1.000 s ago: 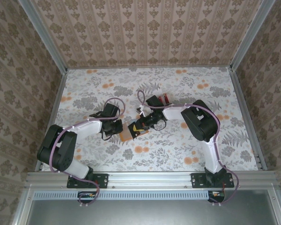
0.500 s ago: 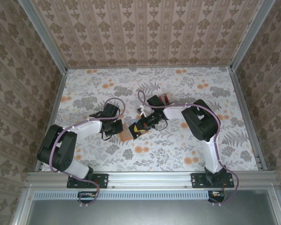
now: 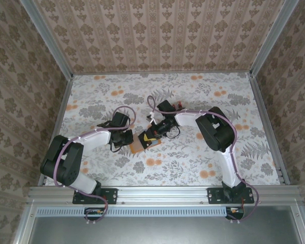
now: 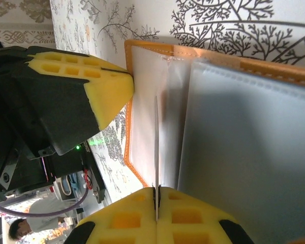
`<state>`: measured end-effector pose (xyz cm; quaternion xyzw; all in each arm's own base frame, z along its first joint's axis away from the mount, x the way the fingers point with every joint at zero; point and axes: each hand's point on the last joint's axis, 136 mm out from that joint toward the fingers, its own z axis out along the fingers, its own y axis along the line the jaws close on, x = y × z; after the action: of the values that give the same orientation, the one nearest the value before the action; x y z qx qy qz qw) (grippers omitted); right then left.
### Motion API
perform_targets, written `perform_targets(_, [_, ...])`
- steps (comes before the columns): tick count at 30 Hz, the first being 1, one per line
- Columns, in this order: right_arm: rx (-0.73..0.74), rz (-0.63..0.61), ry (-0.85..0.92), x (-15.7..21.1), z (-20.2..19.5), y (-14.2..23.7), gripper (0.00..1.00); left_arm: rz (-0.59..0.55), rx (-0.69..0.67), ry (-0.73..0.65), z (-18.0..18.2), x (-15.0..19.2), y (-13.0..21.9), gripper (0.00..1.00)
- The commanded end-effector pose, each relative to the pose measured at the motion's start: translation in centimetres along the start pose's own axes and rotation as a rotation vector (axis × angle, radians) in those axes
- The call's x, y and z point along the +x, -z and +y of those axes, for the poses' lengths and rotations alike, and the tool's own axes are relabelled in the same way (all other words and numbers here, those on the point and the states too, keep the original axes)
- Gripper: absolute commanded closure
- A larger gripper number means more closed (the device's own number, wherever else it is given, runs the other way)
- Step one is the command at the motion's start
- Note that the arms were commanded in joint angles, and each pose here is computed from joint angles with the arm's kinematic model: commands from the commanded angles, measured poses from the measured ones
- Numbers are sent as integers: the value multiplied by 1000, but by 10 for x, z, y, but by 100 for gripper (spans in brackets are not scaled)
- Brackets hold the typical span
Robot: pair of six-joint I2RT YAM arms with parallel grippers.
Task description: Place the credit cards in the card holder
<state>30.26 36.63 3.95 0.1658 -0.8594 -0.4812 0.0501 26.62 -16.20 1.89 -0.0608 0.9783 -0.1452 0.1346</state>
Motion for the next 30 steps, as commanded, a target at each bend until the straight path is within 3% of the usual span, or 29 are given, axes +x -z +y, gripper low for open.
perform_targets(1, [11,37,-23,5,-4,-2,100,68,-92,-6,26,21,-9,95])
perform_targets(18, [-5,21,27,-18,3,-13,100,73,-94,-5,27,22,-11,95])
perform_targets(30, [90,-14,67,-19,-12,-10,100,76,-89,-12,24,21,-11,95])
